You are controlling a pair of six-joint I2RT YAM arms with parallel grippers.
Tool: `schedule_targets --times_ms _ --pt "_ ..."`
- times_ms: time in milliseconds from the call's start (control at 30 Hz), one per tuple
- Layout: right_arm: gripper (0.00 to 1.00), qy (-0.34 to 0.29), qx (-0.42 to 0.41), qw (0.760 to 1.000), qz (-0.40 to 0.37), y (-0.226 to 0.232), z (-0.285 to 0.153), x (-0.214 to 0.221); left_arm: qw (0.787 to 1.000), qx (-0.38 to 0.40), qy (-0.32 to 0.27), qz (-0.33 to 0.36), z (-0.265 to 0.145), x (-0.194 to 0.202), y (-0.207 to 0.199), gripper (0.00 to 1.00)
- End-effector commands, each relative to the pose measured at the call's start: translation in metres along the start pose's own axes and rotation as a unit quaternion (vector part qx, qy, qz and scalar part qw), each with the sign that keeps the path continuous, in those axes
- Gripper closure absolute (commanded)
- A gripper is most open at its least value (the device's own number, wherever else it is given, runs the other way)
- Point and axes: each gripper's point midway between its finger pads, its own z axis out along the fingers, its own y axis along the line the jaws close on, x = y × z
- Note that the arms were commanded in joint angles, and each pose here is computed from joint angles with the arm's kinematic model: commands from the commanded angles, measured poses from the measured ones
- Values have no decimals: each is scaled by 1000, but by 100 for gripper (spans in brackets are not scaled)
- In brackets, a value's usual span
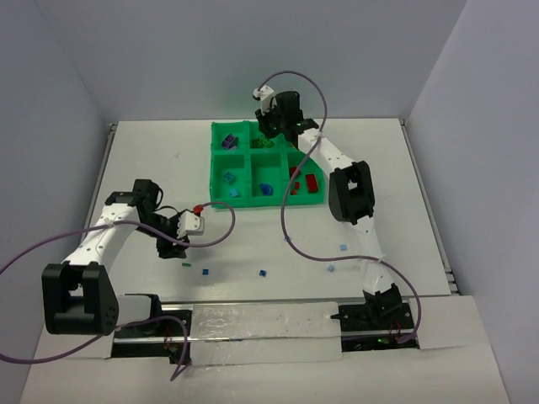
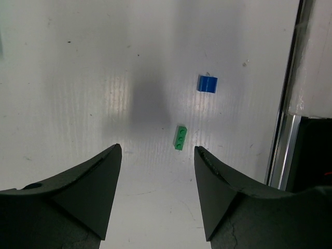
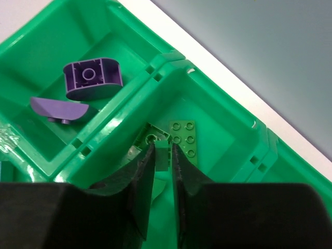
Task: Sort the legos into containers by color
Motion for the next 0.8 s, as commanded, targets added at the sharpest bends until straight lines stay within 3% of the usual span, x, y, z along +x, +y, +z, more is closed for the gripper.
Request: schedule_targets --times_ms 0,333,567,767 --pt "65 -18 17 1000 10 -12 -1 -9 999 24 18 44 8 7 -10 34" --pt "40 -25 19 999 36 -8 -30 -31 995 56 31 78 31 8 -37 36" --pt "37 -47 24 998 42 -12 -75 -63 995 62 26 80 45 0 -44 39" --pt "35 -46 41 996 59 -31 -100 -69 995 41 60 68 51 9 -39 44"
